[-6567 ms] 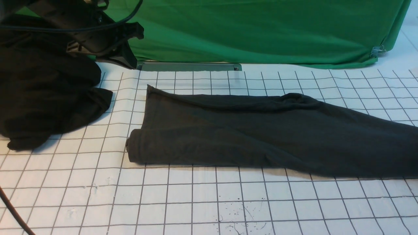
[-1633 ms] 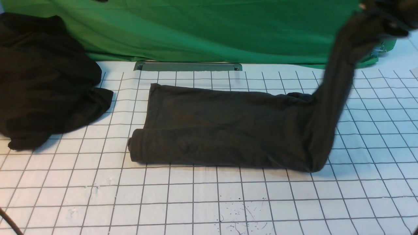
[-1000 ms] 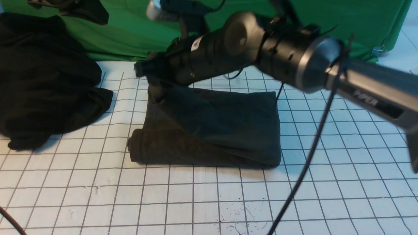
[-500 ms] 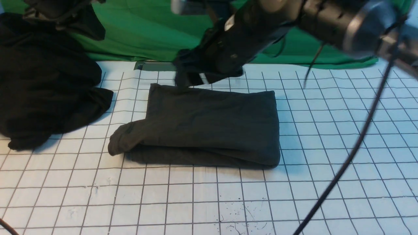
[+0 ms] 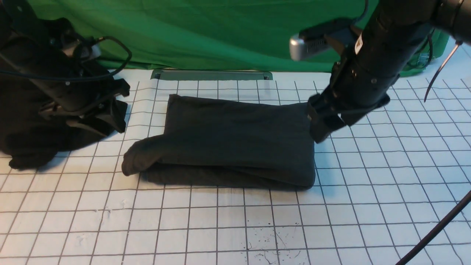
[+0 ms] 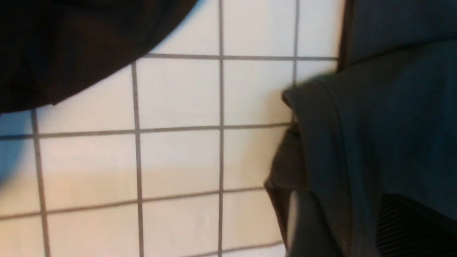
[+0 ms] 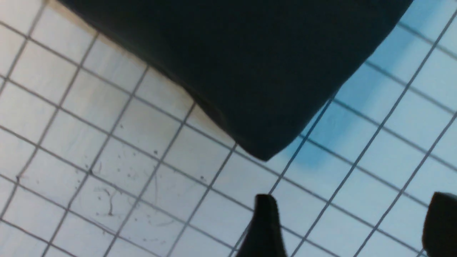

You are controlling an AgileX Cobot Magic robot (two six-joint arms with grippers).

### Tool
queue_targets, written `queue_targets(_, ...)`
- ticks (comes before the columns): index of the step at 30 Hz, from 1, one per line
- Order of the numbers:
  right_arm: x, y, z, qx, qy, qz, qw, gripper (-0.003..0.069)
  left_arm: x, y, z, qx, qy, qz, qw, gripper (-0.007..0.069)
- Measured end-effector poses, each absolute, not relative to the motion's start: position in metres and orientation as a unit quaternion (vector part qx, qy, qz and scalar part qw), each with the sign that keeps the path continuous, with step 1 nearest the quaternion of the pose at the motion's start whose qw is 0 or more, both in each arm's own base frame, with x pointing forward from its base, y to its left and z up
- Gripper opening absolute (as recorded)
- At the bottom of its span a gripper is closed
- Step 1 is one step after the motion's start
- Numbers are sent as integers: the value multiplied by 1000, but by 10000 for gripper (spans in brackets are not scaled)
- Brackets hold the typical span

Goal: Fold a long-sleeved shirt over a white checkered tablecloth.

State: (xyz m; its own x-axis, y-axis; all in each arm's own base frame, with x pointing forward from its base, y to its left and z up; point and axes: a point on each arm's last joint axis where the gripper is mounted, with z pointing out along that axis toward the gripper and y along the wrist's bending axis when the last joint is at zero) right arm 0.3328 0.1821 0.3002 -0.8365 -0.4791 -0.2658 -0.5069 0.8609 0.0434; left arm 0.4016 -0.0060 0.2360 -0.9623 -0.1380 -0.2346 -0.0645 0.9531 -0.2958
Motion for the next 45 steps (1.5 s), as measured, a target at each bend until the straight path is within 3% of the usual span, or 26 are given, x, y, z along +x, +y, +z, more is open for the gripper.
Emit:
queue_targets(6,324,176,270,-260,962,43,74,535,415,-13,203,-72,974,-189,106,444)
queue_targets(10,322,175,263,-263,962,41,68,535,419,-15,184,-77,973,-200,86,461)
queue_targets(12,323,176,263,-263,961,43,75,535,420,-15,177,-77,973,-201,78,430)
queue_targets(16,325,177,264,-263,960,45,85,535,421,-16,173,-67,972,-210,77,296)
queue_targets(17,325,177,264,-263,960,46,86,535,421,-18,173,-61,971,-219,77,180)
queue_targets(20,325,177,264,-263,960,46,86,535,422,-21,181,-39,968,-236,78,50)
queue_targets(24,325,177,264,-263,960,45,87,535,428,-22,199,-19,966,-242,95,37)
queue_targets(28,325,176,264,-263,960,45,87,535,436,-22,243,-4,957,-241,163,37)
queue_targets(31,325,176,264,-263,960,45,87,535,438,-22,256,-6,951,-240,193,37)
queue_targets(39,325,176,264,-263,960,44,87,535,434,-20,234,-26,958,-220,181,41)
queue_targets(45,325,177,263,-256,962,46,86,535,431,-18,218,-38,961,-213,173,155)
